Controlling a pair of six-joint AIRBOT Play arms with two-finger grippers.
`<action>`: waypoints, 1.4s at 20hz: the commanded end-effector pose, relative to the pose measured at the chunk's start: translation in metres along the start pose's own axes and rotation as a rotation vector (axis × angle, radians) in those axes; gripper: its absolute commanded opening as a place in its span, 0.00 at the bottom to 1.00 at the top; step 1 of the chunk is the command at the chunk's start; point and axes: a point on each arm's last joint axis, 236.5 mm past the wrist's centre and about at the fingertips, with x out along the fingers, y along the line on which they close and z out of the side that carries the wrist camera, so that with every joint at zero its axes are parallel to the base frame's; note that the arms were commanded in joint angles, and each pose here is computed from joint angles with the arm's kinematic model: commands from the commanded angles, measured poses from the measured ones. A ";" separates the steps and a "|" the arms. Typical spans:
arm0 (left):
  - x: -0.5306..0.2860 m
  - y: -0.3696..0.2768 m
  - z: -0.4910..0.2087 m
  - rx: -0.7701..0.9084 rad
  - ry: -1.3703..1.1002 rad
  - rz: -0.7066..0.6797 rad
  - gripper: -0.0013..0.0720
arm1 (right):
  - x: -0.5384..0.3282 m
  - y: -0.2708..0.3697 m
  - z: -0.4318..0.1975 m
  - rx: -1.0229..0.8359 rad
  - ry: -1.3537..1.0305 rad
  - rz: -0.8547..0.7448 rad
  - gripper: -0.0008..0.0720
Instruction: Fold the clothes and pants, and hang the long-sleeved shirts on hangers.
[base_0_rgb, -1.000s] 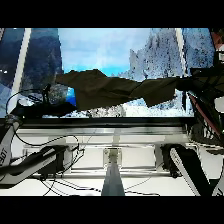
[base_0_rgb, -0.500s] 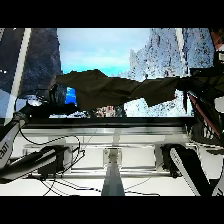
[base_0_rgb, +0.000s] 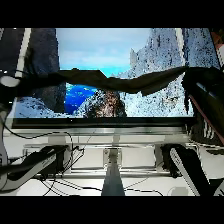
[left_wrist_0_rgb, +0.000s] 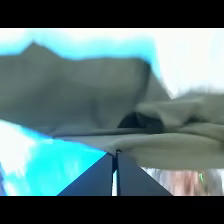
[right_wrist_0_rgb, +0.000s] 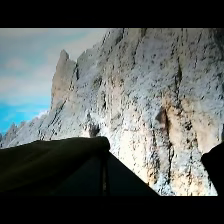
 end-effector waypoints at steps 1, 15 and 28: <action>-0.109 -0.043 0.124 0.205 -0.351 0.077 0.04 | -0.022 0.000 0.046 -0.042 -0.102 -0.020 0.02; -0.438 -0.176 0.180 0.441 -1.333 0.428 0.04 | -0.262 0.086 0.218 -0.066 -0.736 0.178 0.02; -0.110 -0.004 0.142 0.160 -0.378 0.149 0.04 | -0.019 0.064 0.128 0.065 -0.040 0.258 0.02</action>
